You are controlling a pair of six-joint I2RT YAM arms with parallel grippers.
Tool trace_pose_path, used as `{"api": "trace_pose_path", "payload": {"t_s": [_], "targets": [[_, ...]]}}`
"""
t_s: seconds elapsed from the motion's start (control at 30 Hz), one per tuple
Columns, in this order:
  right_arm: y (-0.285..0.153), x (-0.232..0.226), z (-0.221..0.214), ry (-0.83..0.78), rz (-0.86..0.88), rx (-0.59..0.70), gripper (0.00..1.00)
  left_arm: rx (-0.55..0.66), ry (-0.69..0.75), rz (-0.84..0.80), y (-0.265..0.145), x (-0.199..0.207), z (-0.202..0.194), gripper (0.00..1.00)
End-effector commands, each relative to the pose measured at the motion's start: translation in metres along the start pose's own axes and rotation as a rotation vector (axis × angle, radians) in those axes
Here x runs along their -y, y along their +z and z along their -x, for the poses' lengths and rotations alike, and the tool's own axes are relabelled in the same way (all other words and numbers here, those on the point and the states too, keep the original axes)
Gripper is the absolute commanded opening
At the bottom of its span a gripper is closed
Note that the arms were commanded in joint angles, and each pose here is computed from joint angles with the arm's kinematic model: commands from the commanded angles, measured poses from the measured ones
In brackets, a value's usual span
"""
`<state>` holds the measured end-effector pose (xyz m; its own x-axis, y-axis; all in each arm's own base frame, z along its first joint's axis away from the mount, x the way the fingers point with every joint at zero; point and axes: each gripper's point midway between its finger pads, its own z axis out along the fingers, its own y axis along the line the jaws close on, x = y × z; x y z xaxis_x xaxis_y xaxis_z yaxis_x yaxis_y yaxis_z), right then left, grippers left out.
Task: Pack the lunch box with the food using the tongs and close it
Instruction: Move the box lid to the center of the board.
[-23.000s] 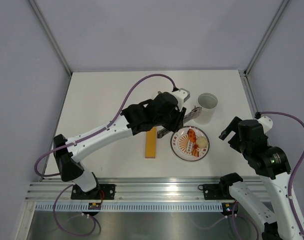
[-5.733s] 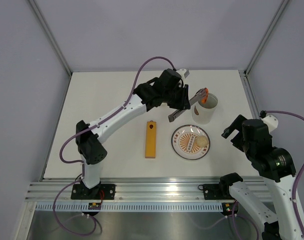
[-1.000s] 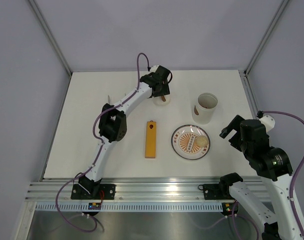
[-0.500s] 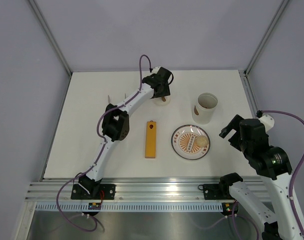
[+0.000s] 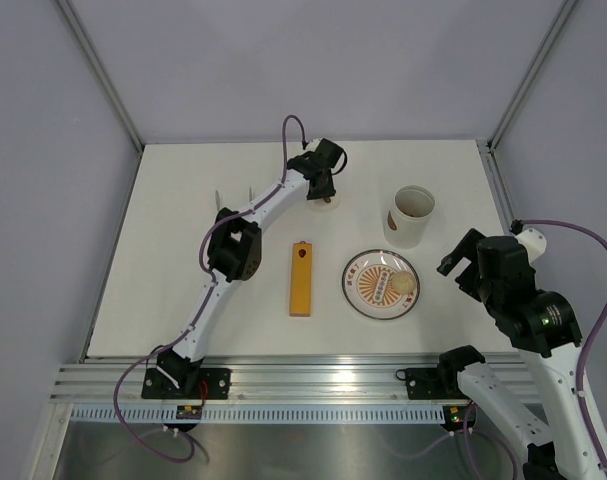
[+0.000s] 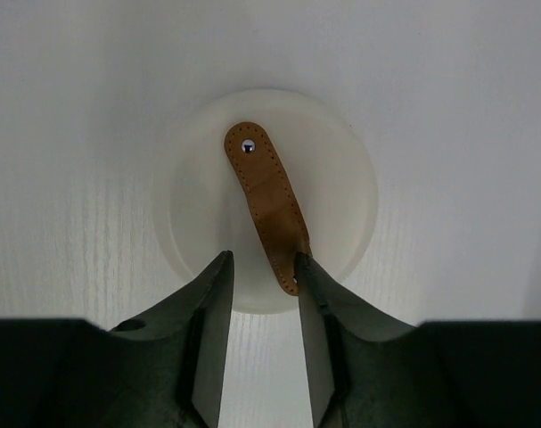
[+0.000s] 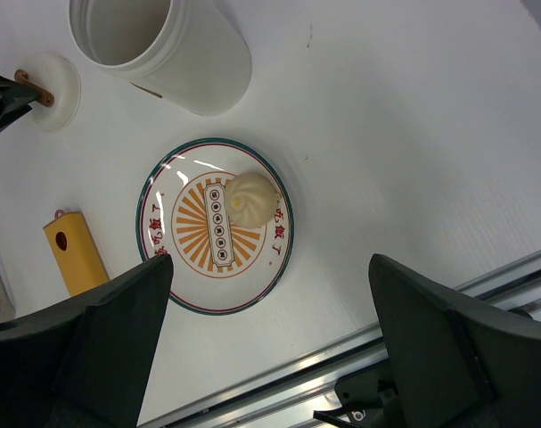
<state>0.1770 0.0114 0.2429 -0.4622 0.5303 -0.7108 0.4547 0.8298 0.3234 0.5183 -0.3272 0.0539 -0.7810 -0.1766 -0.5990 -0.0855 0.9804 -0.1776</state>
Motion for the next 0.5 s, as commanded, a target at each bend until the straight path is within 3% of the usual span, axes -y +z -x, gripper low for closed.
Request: {"api": "trace_pose_path", "payload": {"t_s": [0.0, 0.1, 0.3, 0.47], "targets": [[0.001, -0.004, 0.004, -0.001, 0.012, 0.016, 0.99, 0.036, -0.007, -0.070, -0.015, 0.013, 0.018, 0.31], [0.002, -0.005, 0.004, 0.000, 0.014, 0.014, 0.99, 0.026, 0.011, -0.101, -0.024, 0.016, 0.013, 0.23], [0.004, -0.007, 0.003, 0.000, 0.017, 0.009, 1.00, 0.003, 0.074, -0.116, -0.038, 0.018, -0.005, 0.21], [0.004, -0.007, 0.003, -0.005, 0.015, 0.007, 0.99, -0.035, 0.090, -0.160, -0.043, 0.025, -0.022, 0.07]]}}
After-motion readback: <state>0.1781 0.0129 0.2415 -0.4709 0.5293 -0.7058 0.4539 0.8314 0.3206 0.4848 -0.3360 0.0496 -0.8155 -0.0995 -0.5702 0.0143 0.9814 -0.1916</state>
